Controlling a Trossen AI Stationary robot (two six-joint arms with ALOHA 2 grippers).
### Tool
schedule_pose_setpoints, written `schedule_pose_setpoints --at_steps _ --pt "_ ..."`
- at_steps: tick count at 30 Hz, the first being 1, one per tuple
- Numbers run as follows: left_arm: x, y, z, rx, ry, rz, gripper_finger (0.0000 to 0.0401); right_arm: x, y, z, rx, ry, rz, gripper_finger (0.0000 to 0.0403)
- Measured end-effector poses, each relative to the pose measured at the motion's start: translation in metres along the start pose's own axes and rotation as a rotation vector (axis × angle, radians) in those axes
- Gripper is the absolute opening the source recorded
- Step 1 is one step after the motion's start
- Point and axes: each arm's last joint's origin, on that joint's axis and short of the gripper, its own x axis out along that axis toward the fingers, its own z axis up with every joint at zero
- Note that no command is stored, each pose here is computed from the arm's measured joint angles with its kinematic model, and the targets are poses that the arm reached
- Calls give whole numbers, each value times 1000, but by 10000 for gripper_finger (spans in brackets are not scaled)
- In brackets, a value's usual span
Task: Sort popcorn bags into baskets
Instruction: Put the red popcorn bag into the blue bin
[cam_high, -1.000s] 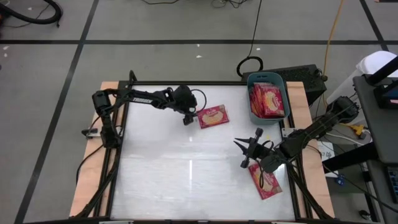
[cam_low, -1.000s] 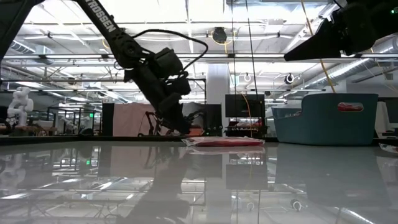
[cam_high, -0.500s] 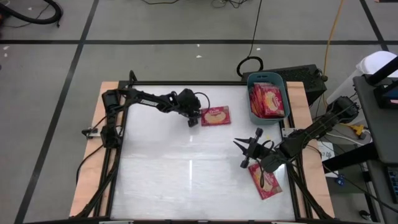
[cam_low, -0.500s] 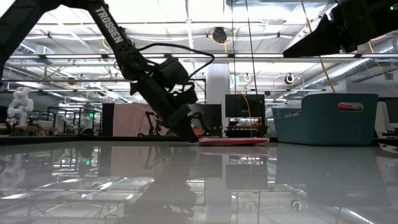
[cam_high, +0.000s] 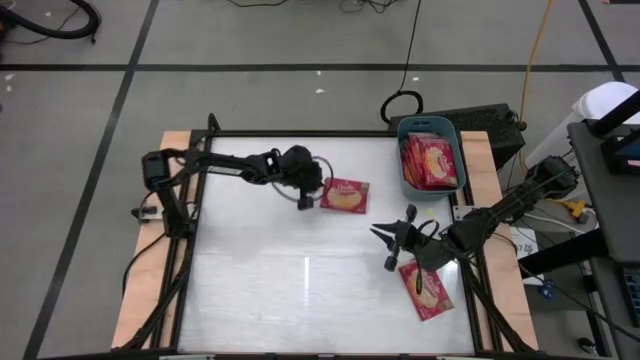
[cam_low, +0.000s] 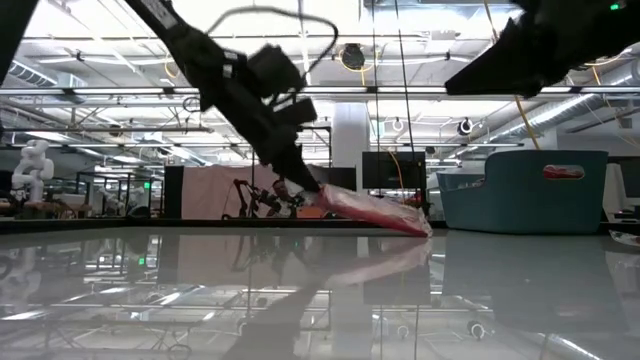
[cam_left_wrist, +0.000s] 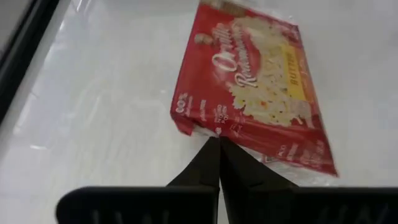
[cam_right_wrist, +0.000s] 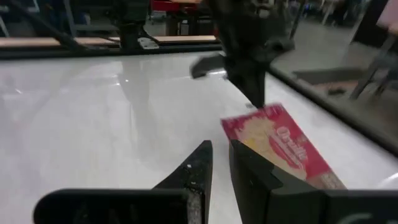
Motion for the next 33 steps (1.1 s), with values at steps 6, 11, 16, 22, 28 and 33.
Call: schedule_pose_setpoints --at_steps 6,11,16,22,28,33 --pt "-25 -50 24 227 3 57 3 26 -12 0 137 81 52 50" --pt "-32 -86 31 350 21 106 2 45 -25 -3 183 180 140 63" --pt "-35 -112 33 424 23 146 2 53 -36 -1 176 226 228 118" --pt "-37 -128 33 468 35 210 1 60 -53 -10 145 342 188 199" --pt "-39 -137 33 469 33 211 1 66 -63 -9 105 335 155 251" --pt "-40 -141 34 486 25 242 1 71 -67 -14 109 370 152 256"
